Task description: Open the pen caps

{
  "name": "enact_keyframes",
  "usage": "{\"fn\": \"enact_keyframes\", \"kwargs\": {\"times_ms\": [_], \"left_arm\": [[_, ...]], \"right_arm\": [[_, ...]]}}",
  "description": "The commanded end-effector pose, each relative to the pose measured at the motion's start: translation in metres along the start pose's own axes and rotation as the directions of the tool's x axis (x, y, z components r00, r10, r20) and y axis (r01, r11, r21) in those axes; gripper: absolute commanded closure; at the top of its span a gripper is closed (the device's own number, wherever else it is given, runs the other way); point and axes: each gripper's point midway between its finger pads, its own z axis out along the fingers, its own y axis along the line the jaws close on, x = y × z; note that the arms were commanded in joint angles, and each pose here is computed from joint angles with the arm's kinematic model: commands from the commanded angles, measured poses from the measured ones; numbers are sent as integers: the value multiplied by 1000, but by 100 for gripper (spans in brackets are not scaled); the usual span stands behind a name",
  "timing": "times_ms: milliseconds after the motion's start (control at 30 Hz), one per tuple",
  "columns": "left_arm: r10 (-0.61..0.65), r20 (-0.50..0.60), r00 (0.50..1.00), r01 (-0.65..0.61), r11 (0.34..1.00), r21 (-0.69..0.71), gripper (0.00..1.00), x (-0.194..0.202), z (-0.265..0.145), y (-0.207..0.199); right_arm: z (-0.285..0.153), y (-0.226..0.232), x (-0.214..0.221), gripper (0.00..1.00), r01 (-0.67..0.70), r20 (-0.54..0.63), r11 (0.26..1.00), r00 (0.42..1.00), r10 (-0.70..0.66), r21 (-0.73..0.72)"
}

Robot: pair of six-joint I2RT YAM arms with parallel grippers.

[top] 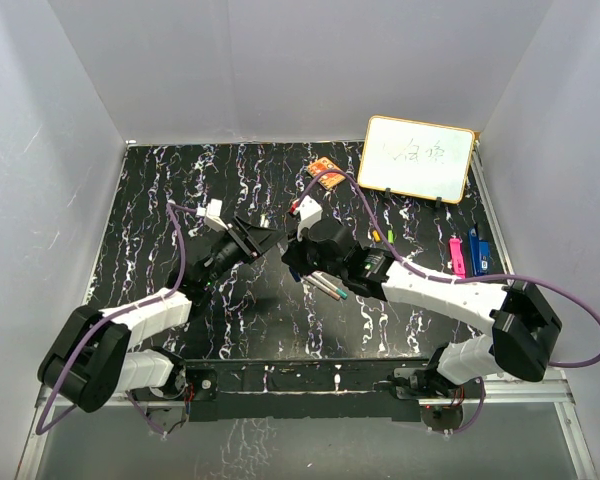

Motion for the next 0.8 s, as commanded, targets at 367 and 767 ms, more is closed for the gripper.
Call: {"fn": "enact_keyframes", "kwargs": {"times_ms": [367, 767], "left_arm": [[28, -33, 999, -25, 997, 72, 63, 8, 0, -16], [29, -68, 997, -25, 998, 56, 79, 19, -2, -10]], "right_arm": [[3, 7, -33, 100, -3, 95, 1000, 995, 4, -11], [-6, 6, -49, 100, -5, 137, 1000, 991, 5, 3]]}}
